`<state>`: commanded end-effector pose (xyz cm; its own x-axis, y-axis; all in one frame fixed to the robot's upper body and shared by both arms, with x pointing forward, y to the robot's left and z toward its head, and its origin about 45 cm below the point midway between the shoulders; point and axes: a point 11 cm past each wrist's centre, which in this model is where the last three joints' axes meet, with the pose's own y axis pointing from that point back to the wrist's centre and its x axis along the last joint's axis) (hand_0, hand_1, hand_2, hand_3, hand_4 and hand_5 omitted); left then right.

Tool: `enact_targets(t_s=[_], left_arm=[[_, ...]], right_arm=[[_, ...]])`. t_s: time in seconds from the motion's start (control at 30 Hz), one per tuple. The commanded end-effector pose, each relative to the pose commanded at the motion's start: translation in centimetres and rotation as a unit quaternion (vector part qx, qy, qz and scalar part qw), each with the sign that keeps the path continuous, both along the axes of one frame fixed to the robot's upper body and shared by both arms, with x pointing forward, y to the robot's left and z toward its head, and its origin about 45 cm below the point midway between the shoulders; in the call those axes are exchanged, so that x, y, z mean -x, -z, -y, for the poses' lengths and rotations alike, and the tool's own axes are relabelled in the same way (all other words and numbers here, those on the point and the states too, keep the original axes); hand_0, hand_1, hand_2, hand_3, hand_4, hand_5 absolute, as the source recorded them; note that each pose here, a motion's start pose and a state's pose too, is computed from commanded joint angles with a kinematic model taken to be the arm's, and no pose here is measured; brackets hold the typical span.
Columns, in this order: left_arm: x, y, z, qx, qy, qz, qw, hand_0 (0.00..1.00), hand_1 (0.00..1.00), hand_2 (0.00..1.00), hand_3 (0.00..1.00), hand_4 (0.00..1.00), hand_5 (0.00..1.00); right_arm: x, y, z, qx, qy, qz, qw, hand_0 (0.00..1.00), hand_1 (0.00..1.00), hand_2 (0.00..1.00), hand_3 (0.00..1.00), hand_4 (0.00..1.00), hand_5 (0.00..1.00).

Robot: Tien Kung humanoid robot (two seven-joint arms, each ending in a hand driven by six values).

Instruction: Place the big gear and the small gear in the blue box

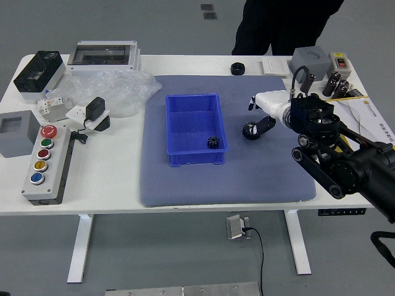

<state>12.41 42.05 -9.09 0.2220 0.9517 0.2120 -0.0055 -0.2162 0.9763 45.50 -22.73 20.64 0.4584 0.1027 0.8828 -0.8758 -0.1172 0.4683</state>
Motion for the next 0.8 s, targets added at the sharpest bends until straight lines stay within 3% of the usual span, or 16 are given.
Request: enact_targets(t_s=[0.8], left_arm=[[-0.21,0.0,0.3,0.002,0.001,0.002,1.0,0.824,0.785,0.779,0.753,0.66,0.381]], right_arm=[[-0.7,1.7,-0.6,0.03,0.0,-0.007,1.0,0.732,0.704,0.784,0.868,0.774,0.252]])
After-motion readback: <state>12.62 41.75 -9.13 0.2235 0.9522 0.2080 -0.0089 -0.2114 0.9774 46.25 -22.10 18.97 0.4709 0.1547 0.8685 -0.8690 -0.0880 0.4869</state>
